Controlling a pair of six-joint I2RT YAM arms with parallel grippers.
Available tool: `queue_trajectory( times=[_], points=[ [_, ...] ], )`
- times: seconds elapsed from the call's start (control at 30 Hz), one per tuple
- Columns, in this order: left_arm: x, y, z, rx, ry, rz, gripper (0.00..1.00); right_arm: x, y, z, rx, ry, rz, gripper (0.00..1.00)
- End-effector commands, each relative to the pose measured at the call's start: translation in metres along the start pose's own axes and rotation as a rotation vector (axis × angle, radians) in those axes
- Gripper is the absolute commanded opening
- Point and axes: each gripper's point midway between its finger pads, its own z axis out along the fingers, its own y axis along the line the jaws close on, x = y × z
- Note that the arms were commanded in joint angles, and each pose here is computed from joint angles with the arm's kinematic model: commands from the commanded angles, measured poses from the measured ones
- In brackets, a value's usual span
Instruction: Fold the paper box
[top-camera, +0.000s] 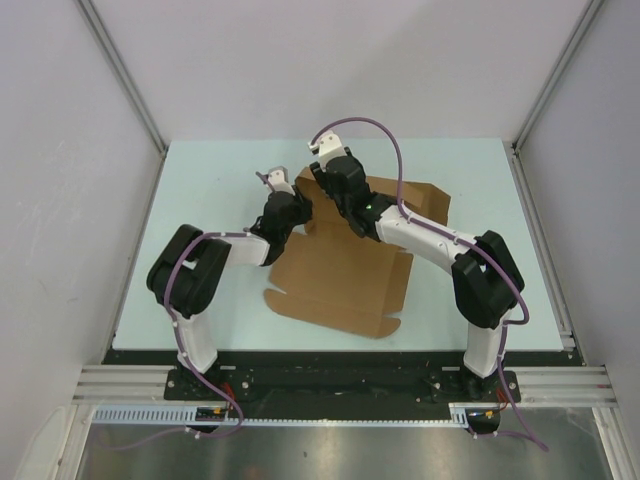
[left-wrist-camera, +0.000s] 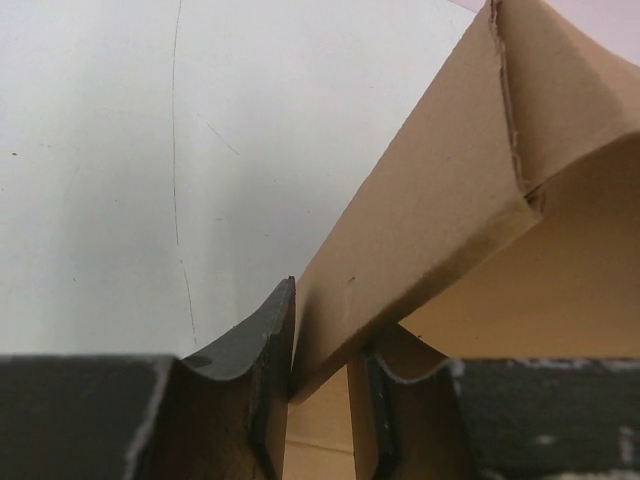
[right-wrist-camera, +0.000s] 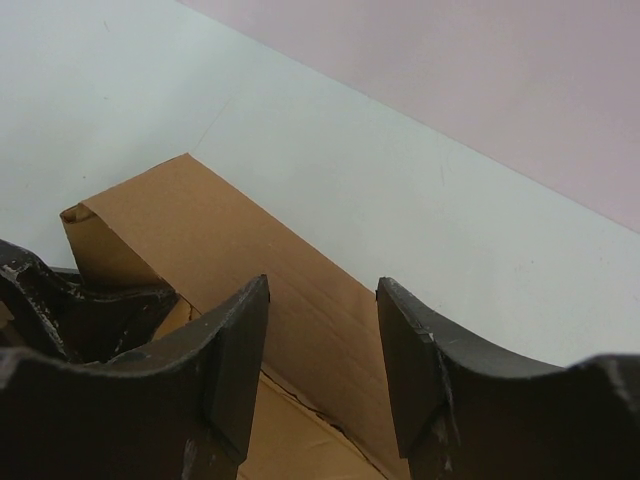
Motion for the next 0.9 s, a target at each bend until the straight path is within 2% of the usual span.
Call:
queue_trajectory(
  times=[0.0,0.17,0.23,0.27,0.53,0.57,0.6,0.7,0.87],
  points=[
    [-0.004,-0.004,0.0,0.003,-0.012,-0.036,0.0,-0.002,-0.001,-0.008,-0.012,0.013,0.005,0.52],
    [-0.006,-0.007,-0.003,0.021,-0.026,-0.006,0.01,-0.002,-0.001,-0.011,-0.011,0.013,0.002,0.52],
    [-0.009,-0.008,-0.006,0.026,-0.04,0.005,0.09,-0.002,-0.001,-0.012,-0.008,0.014,-0.002,0.52],
    [-0.011,-0.01,-0.009,0.032,-0.049,0.009,0.16,-0.003,-0.002,-0.012,-0.008,0.014,-0.006,0.52],
    [-0.017,-0.007,-0.031,0.046,-0.069,0.05,0.28,-0.001,-0.005,-0.016,0.003,0.024,-0.022,0.51],
    [-0.022,-0.011,-0.034,0.061,-0.077,0.054,0.5,0.0,-0.005,-0.016,0.006,0.028,-0.023,0.51],
    [-0.024,-0.012,-0.036,0.065,-0.079,0.066,0.52,-0.002,-0.006,-0.017,0.008,0.024,-0.021,0.51],
    [-0.029,-0.016,-0.042,0.087,-0.08,0.093,0.55,-0.001,-0.008,-0.018,0.014,0.026,-0.025,0.51],
    [-0.035,-0.021,-0.044,0.104,-0.092,0.116,0.52,-0.013,-0.009,-0.022,0.016,-0.004,-0.029,0.53]
  ],
)
